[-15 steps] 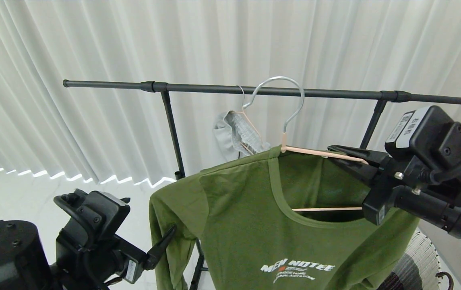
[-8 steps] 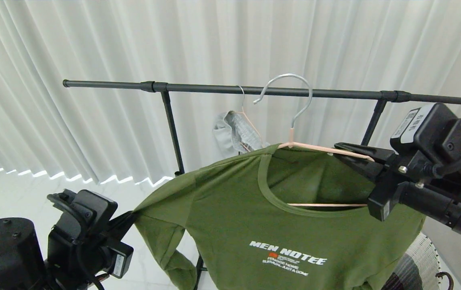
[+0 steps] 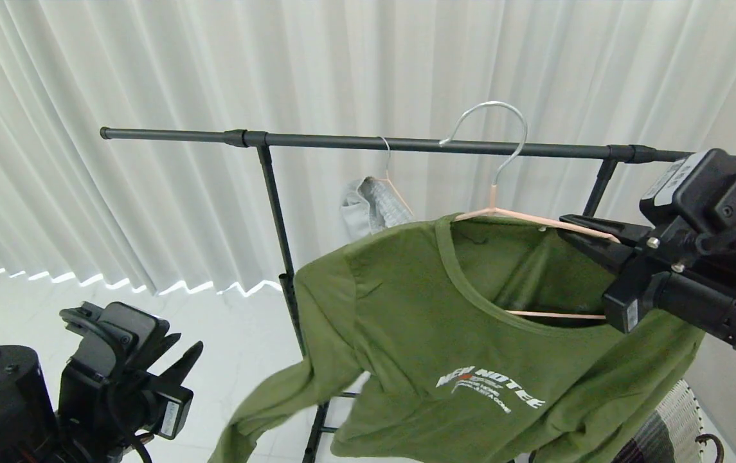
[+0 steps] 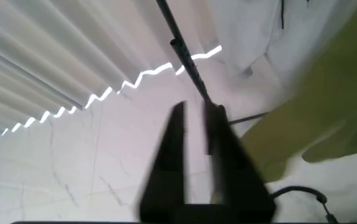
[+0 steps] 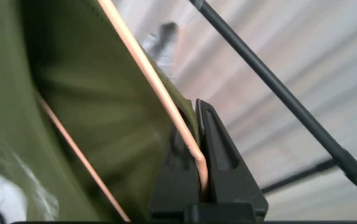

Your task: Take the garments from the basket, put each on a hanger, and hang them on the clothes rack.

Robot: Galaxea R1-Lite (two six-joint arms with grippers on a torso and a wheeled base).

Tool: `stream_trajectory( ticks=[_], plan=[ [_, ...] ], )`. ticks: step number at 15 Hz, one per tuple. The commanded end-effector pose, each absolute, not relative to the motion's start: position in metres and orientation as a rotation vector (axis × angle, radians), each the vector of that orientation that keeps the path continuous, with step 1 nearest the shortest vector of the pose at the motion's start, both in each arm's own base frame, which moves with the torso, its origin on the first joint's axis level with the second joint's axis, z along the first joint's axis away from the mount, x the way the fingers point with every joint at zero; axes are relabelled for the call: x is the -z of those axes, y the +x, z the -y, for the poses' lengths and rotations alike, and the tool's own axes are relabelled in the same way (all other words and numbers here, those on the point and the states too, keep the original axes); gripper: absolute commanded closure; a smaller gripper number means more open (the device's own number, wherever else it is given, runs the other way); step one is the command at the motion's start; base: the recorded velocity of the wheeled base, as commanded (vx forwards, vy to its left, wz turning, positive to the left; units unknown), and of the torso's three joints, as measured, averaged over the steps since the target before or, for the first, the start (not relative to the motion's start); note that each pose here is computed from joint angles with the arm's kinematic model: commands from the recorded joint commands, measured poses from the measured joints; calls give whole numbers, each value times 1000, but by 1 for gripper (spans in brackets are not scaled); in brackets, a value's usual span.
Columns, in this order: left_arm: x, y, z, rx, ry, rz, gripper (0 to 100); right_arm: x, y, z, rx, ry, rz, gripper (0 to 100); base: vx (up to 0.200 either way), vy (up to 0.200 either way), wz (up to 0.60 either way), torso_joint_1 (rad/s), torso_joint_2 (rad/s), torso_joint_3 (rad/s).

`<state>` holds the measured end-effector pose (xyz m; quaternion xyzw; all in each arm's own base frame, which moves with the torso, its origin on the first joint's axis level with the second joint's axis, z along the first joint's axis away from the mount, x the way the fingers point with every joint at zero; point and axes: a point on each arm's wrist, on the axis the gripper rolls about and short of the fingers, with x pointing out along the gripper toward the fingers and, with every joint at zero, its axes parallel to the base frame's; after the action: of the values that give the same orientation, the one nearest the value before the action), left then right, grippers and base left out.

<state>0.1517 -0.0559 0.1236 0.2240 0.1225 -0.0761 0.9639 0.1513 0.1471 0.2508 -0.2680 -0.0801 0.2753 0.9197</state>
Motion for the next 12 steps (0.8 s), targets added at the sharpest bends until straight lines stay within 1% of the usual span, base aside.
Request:
stream_trajectory(
  ticks=[1, 2, 5, 6, 7, 8, 10, 12],
  plan=[
    [-127, 149, 56, 157, 447, -225, 0, -249, 155, -143, -510, -559, 140, 100, 0, 0, 0, 0, 0, 0],
    [-129, 145, 55, 160, 442, -206, 0, -247, 158, -134, -408, -561, 107, 100, 0, 0, 0, 0, 0, 0],
    [-134, 140, 53, 155, 445, -174, 0, -240, 166, -100, -194, -575, 29, 100, 0, 0, 0, 0, 0, 0],
    [-135, 140, 53, 156, 452, -172, 0, -240, 166, -97, -175, -575, 23, 100, 0, 0, 0, 0, 0, 0],
    [-135, 137, 51, 159, 513, -162, 0, -237, 167, -75, -36, -588, -42, 100, 0, 0, 0, 0, 0, 0],
    [-135, 136, 51, 160, 540, -155, 0, -236, 165, -62, 40, -592, -76, 100, 0, 0, 0, 0, 0, 0],
    [-136, 136, 51, 161, 552, -153, 0, -236, 157, -37, 192, -599, -148, 100, 0, 0, 0, 0, 0, 0],
    [-136, 136, 51, 162, 551, -150, 0, -235, 149, -22, 274, -602, -199, 100, 0, 0, 0, 0, 0, 0]
  ],
)
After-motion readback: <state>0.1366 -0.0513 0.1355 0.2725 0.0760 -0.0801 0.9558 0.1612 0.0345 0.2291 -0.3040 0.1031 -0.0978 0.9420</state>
